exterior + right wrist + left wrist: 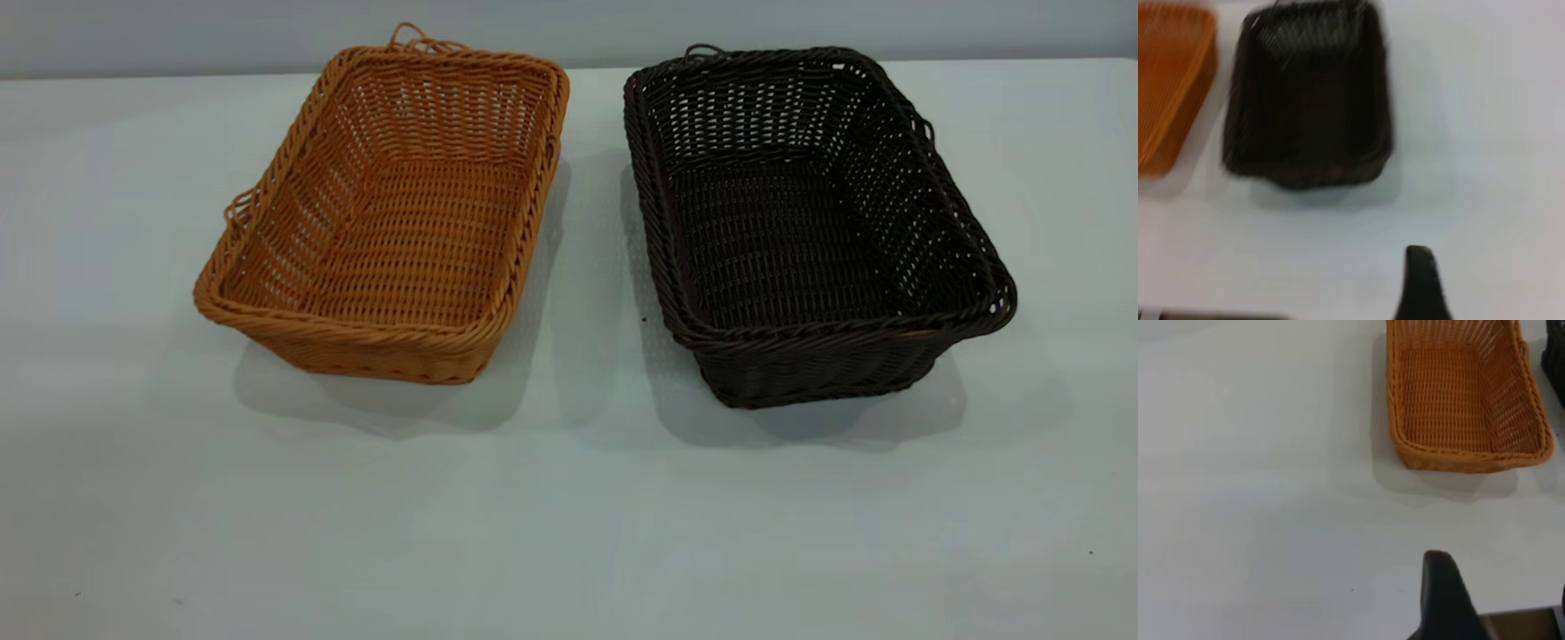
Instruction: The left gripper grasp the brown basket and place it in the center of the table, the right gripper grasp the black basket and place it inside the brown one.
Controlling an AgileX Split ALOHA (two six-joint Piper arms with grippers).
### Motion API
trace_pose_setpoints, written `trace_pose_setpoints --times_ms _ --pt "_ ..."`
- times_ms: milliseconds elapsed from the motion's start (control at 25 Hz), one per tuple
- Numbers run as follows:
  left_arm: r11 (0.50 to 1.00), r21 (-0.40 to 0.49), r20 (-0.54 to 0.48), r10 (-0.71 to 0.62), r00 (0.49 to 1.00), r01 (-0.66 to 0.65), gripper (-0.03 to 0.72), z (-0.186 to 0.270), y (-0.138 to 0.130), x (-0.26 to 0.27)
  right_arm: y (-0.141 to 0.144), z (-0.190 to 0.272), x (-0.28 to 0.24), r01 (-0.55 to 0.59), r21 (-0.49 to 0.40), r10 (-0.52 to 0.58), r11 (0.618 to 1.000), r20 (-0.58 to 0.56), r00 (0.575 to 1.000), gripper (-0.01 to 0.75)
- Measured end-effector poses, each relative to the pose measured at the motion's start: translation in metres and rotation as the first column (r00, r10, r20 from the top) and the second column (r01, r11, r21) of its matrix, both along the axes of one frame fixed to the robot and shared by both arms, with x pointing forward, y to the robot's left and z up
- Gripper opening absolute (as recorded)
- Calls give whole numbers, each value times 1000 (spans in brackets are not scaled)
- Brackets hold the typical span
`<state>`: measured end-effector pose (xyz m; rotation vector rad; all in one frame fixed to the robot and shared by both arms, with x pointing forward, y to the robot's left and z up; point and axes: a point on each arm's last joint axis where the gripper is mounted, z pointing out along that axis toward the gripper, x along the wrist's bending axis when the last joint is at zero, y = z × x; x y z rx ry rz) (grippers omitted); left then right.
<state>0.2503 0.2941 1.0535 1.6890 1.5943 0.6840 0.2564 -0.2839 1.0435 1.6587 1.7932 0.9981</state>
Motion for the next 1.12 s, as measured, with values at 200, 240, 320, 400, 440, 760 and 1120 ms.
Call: trace_pose_setpoints --times_ms 200,240,320,400,440,760,1120 --pt "1000 14 -97 -5 995 6 388 9 -5 60 11 -5 38 -131 25 133 991 -197 971 578" --pt "1000 20 -116 -18 993 20 400 9 -7 74 13 -6 46 -155 43 160 987 -209 965 589" --pt "998 35 -146 -46 988 51 435 8 -10 99 19 -8 66 -190 92 207 977 -228 951 596" --pt "995 43 -167 -80 983 88 469 4 -14 125 25 -12 85 -218 158 252 963 -244 936 595" --pt "994 42 -172 -93 981 101 483 3 -15 136 28 -17 95 -219 191 265 957 -268 926 594" --pt "980 13 -217 -192 957 199 509 -12 -30 220 63 -73 160 -210 406 392 890 -443 806 594" --pt "972 -37 -251 -233 940 231 509 -26 -38 262 109 -138 214 266 535 218 802 -676 704 594"
